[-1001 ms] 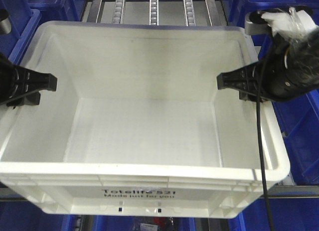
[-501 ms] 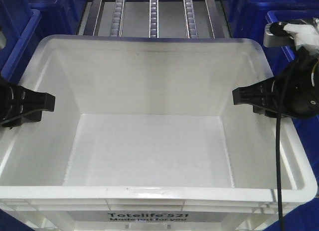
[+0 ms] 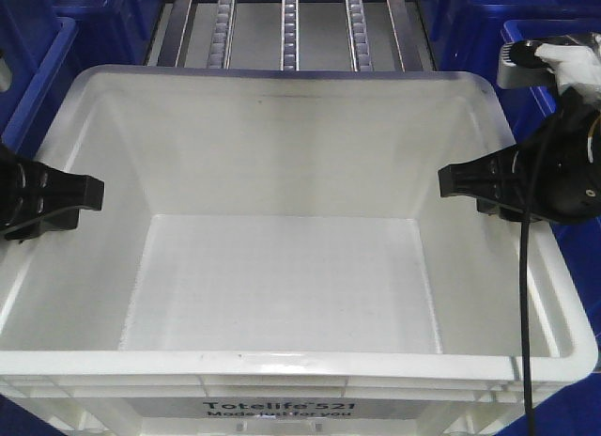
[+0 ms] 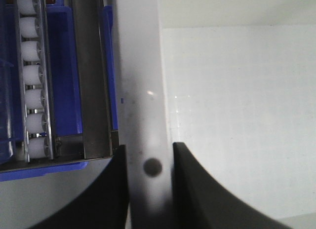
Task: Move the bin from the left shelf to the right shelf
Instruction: 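Pull the gripped crate off the shelf toward the robot with both grippers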
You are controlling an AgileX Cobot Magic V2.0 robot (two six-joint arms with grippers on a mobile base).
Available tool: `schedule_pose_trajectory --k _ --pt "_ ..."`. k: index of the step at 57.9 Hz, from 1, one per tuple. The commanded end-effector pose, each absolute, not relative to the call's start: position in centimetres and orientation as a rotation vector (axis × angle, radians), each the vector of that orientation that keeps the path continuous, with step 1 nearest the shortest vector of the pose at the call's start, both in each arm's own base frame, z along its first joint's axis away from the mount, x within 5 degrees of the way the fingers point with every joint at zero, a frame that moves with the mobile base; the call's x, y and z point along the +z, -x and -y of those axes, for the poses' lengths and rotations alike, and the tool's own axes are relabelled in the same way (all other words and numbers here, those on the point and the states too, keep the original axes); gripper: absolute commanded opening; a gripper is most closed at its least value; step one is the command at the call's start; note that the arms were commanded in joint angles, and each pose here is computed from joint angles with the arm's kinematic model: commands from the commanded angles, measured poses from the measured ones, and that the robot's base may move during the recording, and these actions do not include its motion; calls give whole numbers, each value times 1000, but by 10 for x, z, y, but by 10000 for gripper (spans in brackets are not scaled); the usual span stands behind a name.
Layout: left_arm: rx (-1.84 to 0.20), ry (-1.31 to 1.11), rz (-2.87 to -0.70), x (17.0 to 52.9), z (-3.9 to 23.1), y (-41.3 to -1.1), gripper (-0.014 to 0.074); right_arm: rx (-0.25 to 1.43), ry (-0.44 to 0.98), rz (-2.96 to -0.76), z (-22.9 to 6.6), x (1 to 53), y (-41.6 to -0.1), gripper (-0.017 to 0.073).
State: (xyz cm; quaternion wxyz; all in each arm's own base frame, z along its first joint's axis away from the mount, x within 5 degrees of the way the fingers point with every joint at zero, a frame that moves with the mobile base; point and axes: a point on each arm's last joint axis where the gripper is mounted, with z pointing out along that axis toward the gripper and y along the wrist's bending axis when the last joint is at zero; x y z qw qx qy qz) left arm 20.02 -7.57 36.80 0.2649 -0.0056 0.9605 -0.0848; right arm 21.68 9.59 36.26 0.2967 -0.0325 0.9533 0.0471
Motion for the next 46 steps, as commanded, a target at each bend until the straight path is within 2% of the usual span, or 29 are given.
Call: schedule_pose_trajectory --k 1,46 --pt "-368 -13 -2424 394 82 -196 -6 172 106 -2359 -94 388 -218 -1" --pt "-368 -13 -2426 394 82 -196 -6 171 106 -2357 -94 388 -218 -1"
